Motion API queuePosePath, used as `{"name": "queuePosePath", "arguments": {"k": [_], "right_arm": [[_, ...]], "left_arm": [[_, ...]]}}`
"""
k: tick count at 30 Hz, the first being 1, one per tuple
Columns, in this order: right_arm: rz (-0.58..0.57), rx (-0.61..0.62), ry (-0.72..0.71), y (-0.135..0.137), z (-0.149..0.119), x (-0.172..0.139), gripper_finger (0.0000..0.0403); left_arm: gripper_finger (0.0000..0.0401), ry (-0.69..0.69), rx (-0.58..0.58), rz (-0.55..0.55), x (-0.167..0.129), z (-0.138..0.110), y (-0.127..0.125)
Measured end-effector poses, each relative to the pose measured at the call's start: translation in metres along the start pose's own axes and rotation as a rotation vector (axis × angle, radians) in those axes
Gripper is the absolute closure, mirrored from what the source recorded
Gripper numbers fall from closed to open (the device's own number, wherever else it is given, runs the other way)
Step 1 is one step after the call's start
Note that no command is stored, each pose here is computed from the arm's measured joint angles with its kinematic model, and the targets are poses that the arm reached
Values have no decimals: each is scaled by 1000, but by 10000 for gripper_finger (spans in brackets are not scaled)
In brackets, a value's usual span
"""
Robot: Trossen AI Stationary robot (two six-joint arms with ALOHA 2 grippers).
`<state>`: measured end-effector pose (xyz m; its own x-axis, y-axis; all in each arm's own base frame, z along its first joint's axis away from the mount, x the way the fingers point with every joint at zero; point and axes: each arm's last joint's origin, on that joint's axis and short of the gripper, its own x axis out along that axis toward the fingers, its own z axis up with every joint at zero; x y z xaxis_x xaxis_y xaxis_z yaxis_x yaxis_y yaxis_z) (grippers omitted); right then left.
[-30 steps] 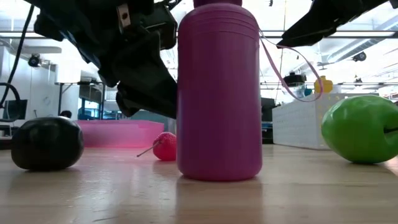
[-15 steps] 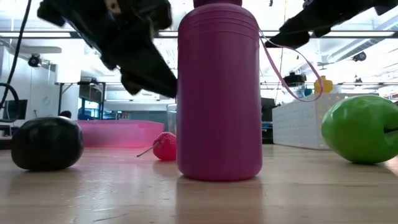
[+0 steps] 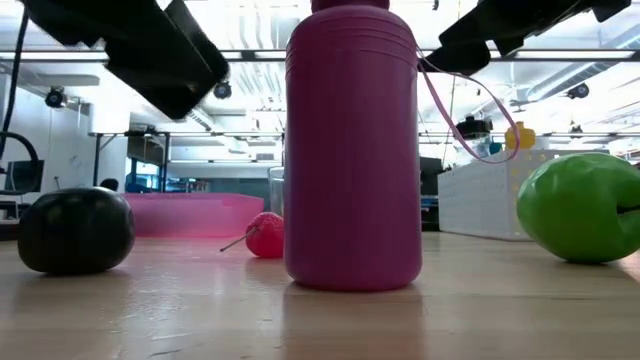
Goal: Pick & Place Food Item
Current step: Put the purple water bottle into the white bin
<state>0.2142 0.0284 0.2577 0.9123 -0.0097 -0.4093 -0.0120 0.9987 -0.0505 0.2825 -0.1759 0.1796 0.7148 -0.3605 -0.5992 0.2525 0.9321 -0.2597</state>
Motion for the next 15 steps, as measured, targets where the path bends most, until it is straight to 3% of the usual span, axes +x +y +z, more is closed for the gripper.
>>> {"name": "queuePosePath", "arguments": {"k": [6, 15], "right_arm": [[4, 11, 0, 1, 0, 0, 37], [3, 8, -5, 1, 0, -1, 37]], "left_arm": [[279, -36, 21, -25, 27, -7, 8], [280, -128, 124, 7, 40, 0, 24]]}}
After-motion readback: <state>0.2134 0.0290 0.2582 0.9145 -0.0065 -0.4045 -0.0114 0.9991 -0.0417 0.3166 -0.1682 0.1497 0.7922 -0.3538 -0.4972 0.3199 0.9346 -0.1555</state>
